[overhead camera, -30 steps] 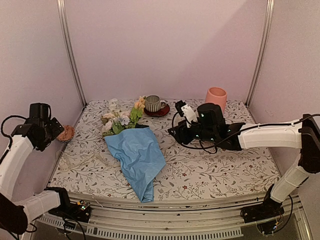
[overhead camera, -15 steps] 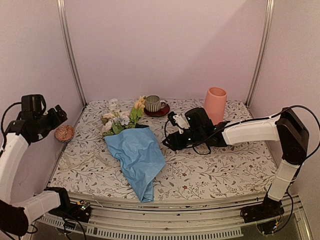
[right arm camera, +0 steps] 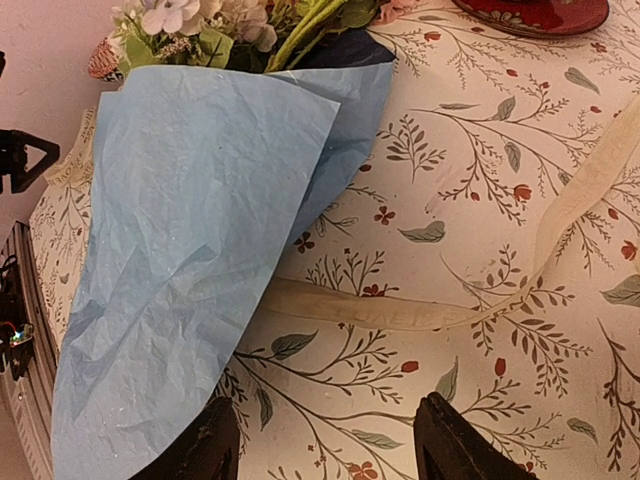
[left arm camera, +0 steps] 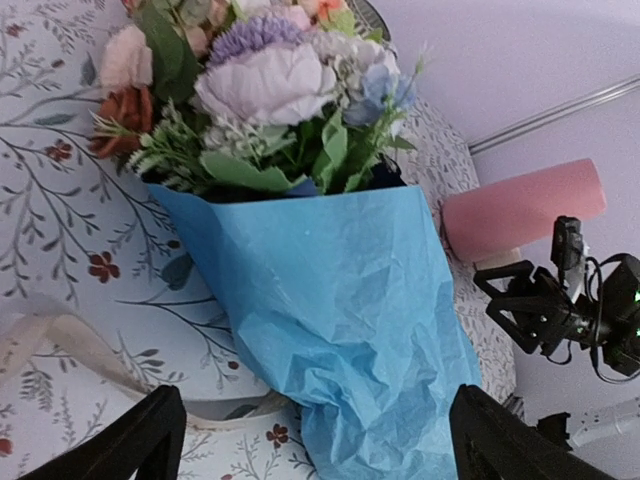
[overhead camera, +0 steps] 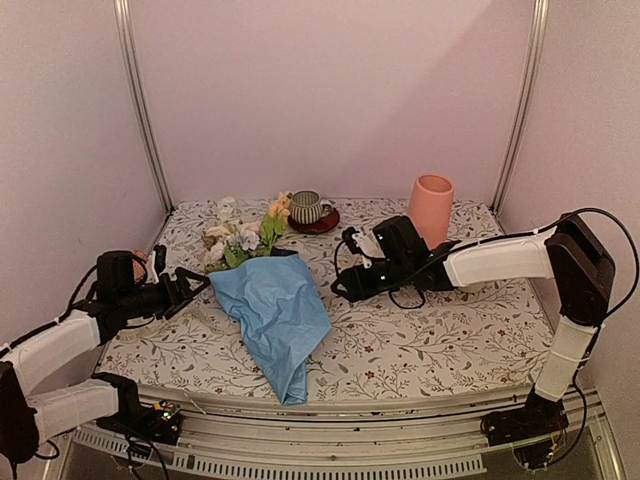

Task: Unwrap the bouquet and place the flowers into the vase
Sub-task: Move the folded bouquet to the center of the board.

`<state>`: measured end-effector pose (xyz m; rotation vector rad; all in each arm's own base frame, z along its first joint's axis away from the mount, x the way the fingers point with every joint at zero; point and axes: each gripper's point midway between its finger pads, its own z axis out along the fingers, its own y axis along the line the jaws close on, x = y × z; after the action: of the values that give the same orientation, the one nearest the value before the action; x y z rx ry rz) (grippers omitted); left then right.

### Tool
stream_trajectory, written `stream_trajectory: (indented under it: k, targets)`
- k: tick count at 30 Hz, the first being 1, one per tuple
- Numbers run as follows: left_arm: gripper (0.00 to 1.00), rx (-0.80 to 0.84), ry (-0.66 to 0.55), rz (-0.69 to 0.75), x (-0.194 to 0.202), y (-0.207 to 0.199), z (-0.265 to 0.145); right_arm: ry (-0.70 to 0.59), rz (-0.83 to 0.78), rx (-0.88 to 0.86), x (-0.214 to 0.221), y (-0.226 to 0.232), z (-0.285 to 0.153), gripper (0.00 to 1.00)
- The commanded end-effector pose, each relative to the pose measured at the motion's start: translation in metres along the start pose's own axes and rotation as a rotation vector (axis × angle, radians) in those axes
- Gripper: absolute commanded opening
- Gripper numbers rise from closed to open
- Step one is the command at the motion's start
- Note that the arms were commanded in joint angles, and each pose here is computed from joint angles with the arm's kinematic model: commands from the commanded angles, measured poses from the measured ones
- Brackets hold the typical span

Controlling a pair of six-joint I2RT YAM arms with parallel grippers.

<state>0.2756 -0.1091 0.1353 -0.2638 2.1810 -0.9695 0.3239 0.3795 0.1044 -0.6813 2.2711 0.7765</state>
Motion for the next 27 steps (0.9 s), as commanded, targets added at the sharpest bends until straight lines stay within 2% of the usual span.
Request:
stream_trajectory:
  k: [1, 7, 11, 16, 18, 22, 27]
  targets:
    - [0.93, 0.188, -0.034, 0.040, -0.002, -0.032, 0.009, -0.008, 0.020, -0.072, -0.001, 0.012, -0.003, 0.61]
    - [0.93, 0.172, -0.011, 0.072, 0.003, -0.024, 0.022, -0.003, 0.060, -0.213, -0.007, 0.037, -0.007, 0.64]
    - [0.91, 0.195, 0.012, 0.061, 0.011, -0.019, 0.029, 0.028, 0.121, -0.266, 0.000, 0.044, -0.002, 0.78]
    - [0.90, 0.203, 0.025, 0.077, 0.019, -0.015, 0.032, 0.059, 0.170, -0.282, 0.006, 0.044, 0.008, 0.83]
    - [0.90, 0.203, 0.026, 0.092, 0.019, -0.014, 0.032, 0.075, 0.187, -0.275, 0.008, 0.042, 0.012, 1.00]
    - [0.89, 0.208, 0.031, 0.098, 0.023, -0.012, 0.034, 0.103, 0.217, -0.270, 0.011, 0.036, 0.020, 1.00]
    - [0.82, 0.231, 0.054, 0.070, 0.029, -0.008, 0.041, 0.136, 0.251, -0.334, 0.014, 0.039, 0.025, 0.87]
